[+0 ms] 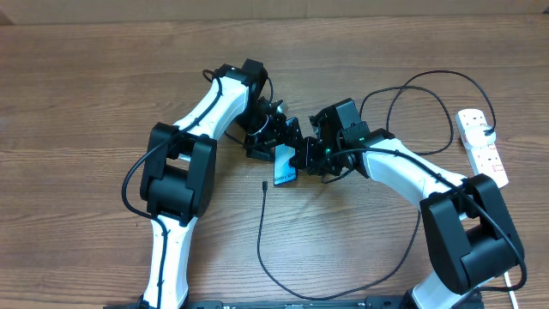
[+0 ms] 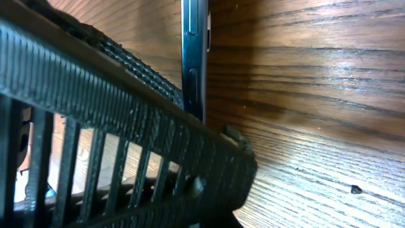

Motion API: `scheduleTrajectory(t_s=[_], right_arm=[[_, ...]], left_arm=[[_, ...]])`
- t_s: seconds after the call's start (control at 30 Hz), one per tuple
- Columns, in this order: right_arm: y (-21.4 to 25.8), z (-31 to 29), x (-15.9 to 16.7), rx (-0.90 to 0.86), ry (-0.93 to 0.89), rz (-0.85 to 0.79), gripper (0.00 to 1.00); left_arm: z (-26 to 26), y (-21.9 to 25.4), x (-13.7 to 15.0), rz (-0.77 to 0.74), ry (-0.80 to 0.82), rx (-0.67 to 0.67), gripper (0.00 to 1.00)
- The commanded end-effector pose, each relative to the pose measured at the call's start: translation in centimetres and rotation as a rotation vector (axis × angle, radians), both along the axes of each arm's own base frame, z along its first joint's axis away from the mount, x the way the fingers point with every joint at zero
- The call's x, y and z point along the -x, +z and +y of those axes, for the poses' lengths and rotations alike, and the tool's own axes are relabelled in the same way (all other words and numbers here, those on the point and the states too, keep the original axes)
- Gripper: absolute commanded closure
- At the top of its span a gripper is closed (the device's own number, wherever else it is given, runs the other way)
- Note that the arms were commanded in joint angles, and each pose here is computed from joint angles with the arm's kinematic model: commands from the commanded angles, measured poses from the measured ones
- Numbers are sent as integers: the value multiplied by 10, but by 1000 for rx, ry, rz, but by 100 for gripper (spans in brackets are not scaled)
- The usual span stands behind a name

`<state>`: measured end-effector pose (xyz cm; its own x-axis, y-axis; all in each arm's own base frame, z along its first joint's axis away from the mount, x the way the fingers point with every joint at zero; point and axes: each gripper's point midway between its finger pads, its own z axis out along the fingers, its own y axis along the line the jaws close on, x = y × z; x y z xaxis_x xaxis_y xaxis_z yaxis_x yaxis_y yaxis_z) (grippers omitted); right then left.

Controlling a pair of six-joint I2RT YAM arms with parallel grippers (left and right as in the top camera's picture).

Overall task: Plug charger to phone and switch on socket
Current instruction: 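Release the phone with the left gripper and pull it back left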

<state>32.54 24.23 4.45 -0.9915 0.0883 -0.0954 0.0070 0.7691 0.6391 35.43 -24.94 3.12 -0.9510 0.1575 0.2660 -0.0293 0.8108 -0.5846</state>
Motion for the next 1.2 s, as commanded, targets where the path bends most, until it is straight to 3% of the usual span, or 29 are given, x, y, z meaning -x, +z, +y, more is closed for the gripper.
scheduleTrajectory(t_s=[0.0,0.3,1.17], right_arm=[[13,9,-5,-47,22,-32,96],[0,-4,1,39,-8,5,96],[-2,-1,1,74,-4,-22,96]], left_arm=[[-19,8,8,11,-36,65,7],[-8,8,3,22,-10,60,0],[32,1,-14,20,63,-13,0]])
